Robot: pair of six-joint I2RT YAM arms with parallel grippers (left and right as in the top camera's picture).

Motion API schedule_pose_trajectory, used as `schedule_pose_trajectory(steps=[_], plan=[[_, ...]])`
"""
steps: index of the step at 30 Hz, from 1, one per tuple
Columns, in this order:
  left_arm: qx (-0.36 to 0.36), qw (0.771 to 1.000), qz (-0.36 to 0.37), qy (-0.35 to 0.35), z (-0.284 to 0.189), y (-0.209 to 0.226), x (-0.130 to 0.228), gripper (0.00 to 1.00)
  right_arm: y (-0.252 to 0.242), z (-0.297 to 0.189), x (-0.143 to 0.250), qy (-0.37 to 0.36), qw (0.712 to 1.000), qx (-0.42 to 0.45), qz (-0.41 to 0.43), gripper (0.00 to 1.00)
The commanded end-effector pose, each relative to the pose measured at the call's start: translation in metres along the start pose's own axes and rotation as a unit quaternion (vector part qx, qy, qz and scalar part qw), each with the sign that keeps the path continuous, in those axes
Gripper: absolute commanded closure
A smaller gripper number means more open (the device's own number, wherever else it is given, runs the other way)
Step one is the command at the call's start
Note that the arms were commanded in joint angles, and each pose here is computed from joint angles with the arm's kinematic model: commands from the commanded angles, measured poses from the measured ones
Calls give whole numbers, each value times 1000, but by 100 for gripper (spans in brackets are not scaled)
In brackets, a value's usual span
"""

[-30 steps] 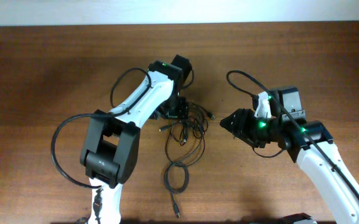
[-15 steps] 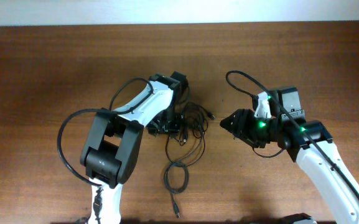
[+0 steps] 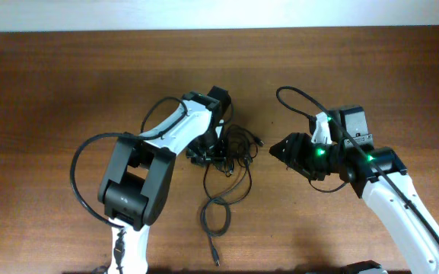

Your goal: Untangle cables

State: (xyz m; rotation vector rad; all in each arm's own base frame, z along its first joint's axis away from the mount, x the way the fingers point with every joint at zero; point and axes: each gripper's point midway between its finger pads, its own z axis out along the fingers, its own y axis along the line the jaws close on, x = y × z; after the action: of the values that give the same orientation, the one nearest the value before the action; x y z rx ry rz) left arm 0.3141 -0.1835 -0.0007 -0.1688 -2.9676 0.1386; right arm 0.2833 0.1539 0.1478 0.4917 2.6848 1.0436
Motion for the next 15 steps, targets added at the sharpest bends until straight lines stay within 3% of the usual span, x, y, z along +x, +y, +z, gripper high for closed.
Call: schedule_pose_trajectory(steps=[1, 3, 7, 12, 15], plan=[[-6, 1000, 4, -7, 16, 6, -2, 80, 0, 0, -4, -7, 1000, 4, -4, 42], [-5, 1000, 4, -11, 15, 5, -4, 100, 0, 0, -4, -7, 1000, 4, -4, 42], [-9, 1000, 18, 3, -14, 0, -3, 100, -1, 0, -3, -7, 1000, 5, -3, 42], [22, 996, 38, -79, -133, -28, -24, 100, -1, 0, -3, -5, 1000, 6, -2, 41], [128, 975, 97, -153, -202, -69, -21, 100, 0, 0, -4, -7, 1000, 3, -4, 27]])
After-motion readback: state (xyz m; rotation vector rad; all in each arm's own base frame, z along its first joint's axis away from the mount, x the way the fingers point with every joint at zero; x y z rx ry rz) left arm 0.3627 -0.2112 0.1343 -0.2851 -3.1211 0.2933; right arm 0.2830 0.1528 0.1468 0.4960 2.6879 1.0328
